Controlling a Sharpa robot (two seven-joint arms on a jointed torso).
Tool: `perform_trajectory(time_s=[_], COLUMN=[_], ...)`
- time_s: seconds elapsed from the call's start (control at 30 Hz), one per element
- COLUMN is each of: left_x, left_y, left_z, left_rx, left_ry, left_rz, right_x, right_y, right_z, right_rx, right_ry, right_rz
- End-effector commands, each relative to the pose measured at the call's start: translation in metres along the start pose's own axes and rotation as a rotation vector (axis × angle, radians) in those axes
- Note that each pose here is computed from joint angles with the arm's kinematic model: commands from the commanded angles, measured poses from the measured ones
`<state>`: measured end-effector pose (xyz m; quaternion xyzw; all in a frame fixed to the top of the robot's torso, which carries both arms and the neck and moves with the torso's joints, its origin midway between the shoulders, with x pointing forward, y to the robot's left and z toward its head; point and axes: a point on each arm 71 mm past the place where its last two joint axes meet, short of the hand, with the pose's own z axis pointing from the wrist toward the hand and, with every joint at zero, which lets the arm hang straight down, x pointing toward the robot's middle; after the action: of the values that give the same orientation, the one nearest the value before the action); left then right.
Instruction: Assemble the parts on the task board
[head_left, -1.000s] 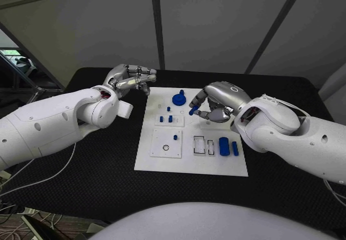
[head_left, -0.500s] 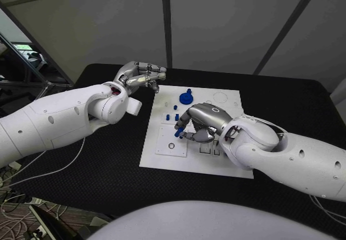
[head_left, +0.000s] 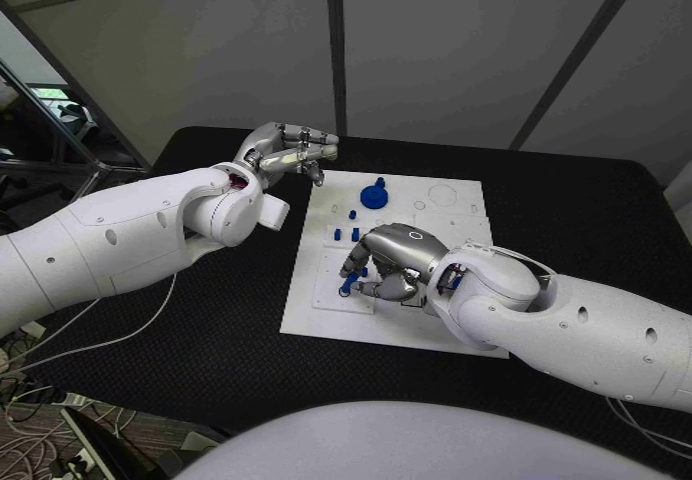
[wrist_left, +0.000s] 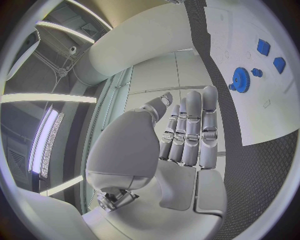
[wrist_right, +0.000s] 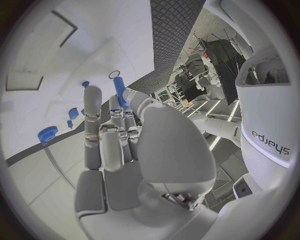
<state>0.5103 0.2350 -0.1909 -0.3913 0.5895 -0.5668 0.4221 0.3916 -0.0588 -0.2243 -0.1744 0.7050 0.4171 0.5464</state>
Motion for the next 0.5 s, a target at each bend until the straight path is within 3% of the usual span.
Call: perform_trajectory(time_s=[0.03, 0.5], left_x=[0.0012, 0.0005], left_y=[-0.0011, -0.0008], left_z=[0.0009, 0.0008], left_rx=[0.005, 0.003], left_ry=[0.012, 0.011], left_rz=[-0.006, -0.006], right_x=[0.0024, 0.0065], right_y=[0.0013, 0.0007], right_z=[0.0014, 0.0051], right_rx=[-0.013, -0.010], right_ry=[0.021, 0.039], right_rz=[-0.005, -0.025])
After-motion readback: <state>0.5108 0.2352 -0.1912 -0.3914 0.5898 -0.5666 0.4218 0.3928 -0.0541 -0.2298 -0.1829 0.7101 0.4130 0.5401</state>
